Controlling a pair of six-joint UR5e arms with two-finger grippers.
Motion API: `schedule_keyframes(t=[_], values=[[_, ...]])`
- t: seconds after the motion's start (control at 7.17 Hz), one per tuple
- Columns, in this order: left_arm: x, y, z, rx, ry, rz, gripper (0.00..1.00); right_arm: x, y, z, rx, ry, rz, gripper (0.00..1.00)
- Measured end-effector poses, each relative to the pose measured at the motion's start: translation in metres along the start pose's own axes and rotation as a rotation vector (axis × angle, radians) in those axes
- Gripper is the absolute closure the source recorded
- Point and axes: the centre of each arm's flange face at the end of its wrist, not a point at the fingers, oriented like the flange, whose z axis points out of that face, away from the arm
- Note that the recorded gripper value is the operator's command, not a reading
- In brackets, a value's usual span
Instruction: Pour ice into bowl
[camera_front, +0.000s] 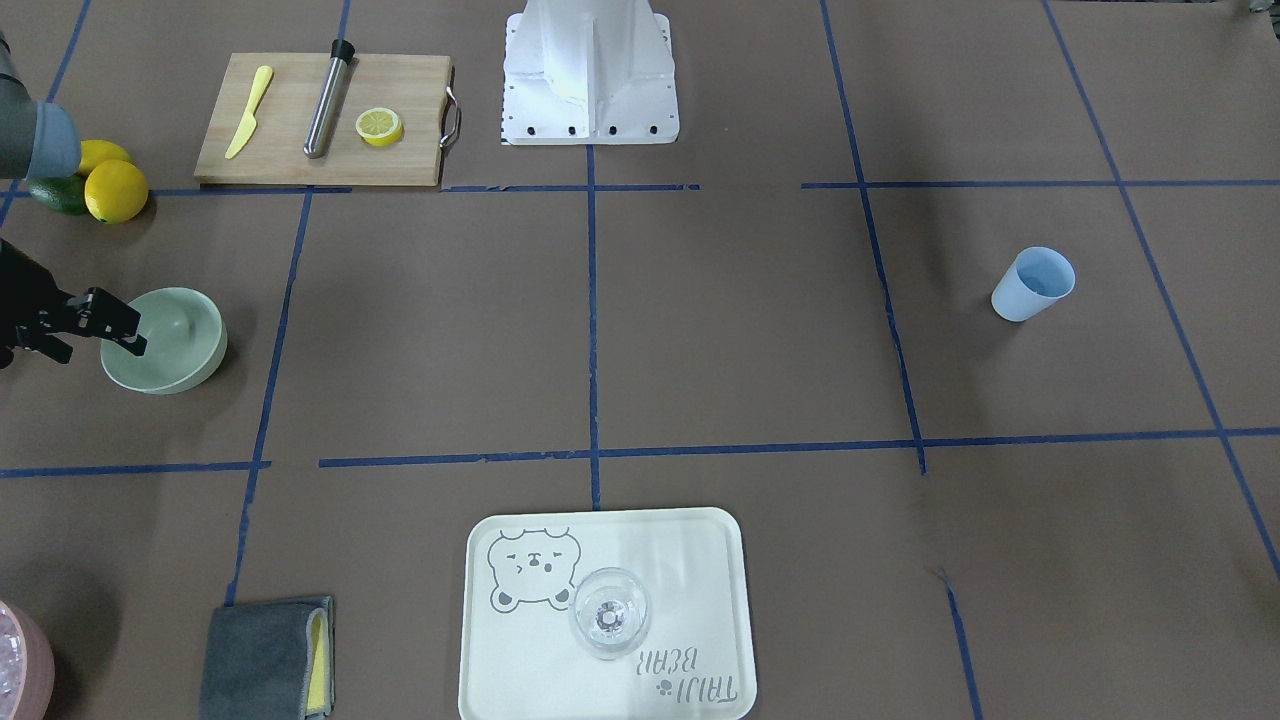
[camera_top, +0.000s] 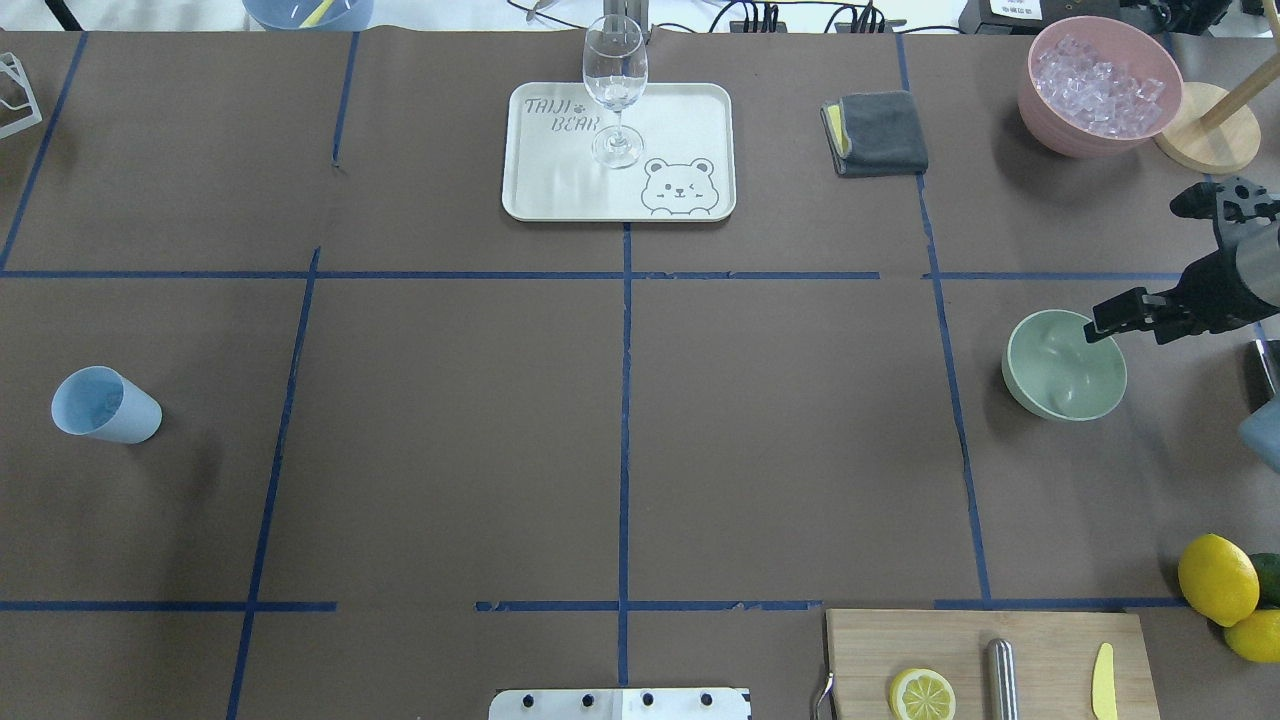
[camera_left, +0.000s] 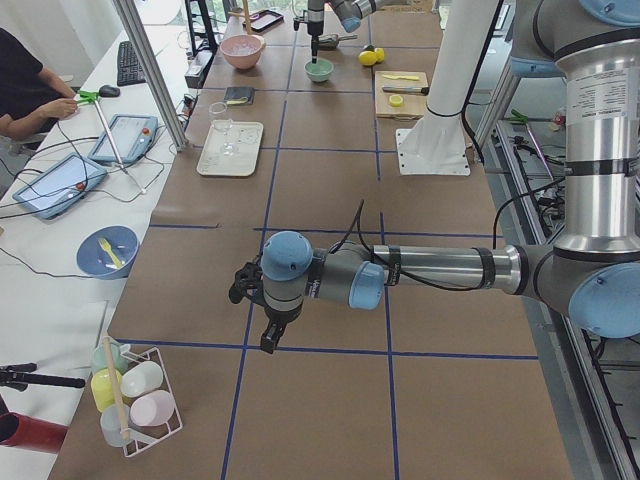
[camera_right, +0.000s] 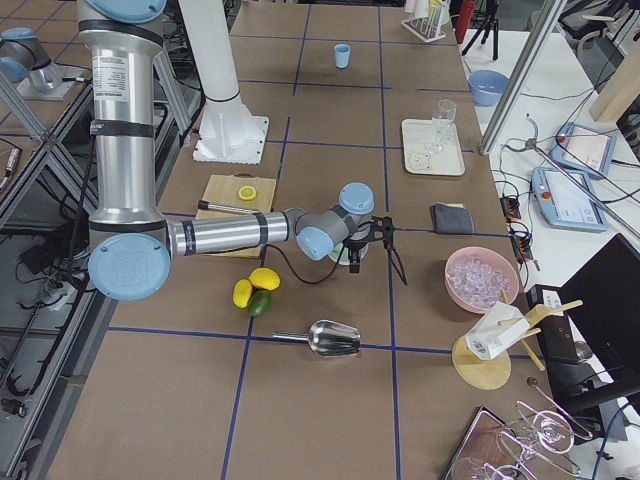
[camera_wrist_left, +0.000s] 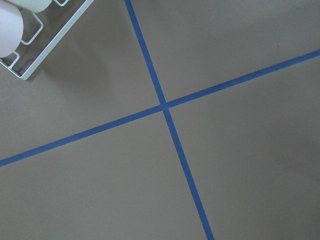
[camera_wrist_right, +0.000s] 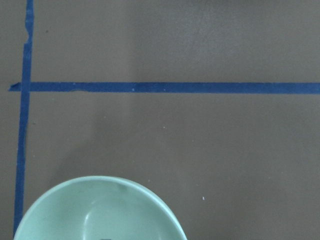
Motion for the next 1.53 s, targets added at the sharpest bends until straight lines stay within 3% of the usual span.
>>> schedule_keyframes(t=[0.14,0.28,0.42,0.98,1.26,1.53], values=[[0.001,0.000,-0.001,0.001,0.000,0.001,0.00,-0.003,0.004,0.009,-0.010,0.007,-0.005,0.36],[0.001,0.000,-0.001,0.001,0.000,0.001,0.00,-0.003,0.007,0.015,-0.019,0.013,-0.007,0.80],[0.001,0.000,-0.001,0.002,0.001,0.001,0.00,-0.001,0.010,0.018,-0.026,0.017,-0.006,1.00],[0.002,-0.001,-0.004,0.008,0.000,0.003,0.00,0.004,0.024,0.009,-0.028,0.003,-0.015,1.00],[0.003,-0.001,-0.005,0.011,0.000,0.004,0.00,-0.028,0.025,-0.019,0.009,-0.039,-0.012,1.00],[0.004,-0.002,-0.005,0.013,0.001,0.008,0.00,-0.094,0.008,-0.033,0.040,-0.107,0.058,1.00]])
